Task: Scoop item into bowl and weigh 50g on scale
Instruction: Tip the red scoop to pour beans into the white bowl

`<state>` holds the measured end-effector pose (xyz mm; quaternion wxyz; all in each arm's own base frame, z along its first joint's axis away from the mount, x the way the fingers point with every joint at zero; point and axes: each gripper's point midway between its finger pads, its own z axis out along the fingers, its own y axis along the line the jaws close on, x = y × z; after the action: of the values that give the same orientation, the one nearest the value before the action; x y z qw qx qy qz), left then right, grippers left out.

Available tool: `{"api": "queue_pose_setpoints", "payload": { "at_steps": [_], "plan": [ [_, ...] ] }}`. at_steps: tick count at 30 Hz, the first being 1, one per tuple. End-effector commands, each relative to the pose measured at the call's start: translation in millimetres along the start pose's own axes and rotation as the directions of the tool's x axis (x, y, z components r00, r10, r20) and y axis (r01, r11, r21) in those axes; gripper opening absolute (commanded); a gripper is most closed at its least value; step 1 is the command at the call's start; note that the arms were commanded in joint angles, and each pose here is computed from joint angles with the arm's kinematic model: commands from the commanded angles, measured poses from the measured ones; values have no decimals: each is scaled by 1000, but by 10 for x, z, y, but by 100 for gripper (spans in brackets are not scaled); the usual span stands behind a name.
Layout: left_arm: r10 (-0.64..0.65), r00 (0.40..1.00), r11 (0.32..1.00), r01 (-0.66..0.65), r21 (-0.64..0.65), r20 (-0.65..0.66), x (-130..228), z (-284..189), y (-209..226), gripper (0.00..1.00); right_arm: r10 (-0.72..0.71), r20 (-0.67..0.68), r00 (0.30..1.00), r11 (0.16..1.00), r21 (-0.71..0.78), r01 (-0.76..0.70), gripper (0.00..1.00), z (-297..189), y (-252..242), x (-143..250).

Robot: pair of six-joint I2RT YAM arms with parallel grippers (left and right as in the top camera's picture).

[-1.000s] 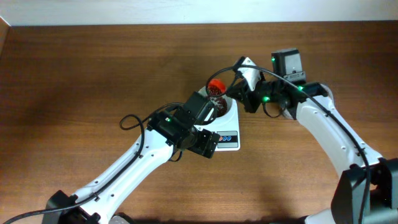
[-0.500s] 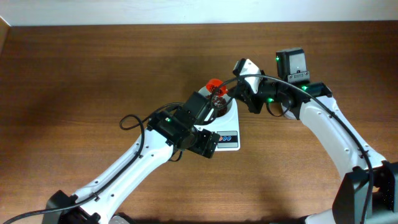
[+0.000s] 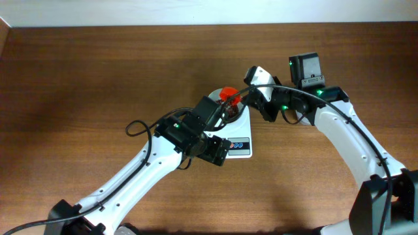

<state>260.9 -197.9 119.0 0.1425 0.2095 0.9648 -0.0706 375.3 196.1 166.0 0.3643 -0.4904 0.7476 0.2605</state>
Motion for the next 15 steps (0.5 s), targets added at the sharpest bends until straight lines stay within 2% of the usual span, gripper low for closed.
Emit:
{"api": "queue_pose_setpoints", "payload": {
  "at_steps": [1,3,6,9,15],
  "plan": [
    [-1,1000,1000,1,-6,11,10,-27,6,99,-59,27,998,998,39,58,4,-115,-47,-171],
    [-1,1000,1000,1,-6,11,10,-27,5,99,-59,47,997,998,9,59,4,-116,11,-199],
    [-1,1000,1000,1,-6,11,10,-27,5,99,-13,-35,999,988,154,18,4,-135,-262,-81],
    [-1,1000,1000,1,-6,11,10,-27,5,99,-90,45,995,996,-12,91,4,-113,58,-177],
    [-1,1000,1000,1,-6,11,10,-27,6,99,-64,16,998,998,24,64,4,-112,-11,-135]
  ]
}}
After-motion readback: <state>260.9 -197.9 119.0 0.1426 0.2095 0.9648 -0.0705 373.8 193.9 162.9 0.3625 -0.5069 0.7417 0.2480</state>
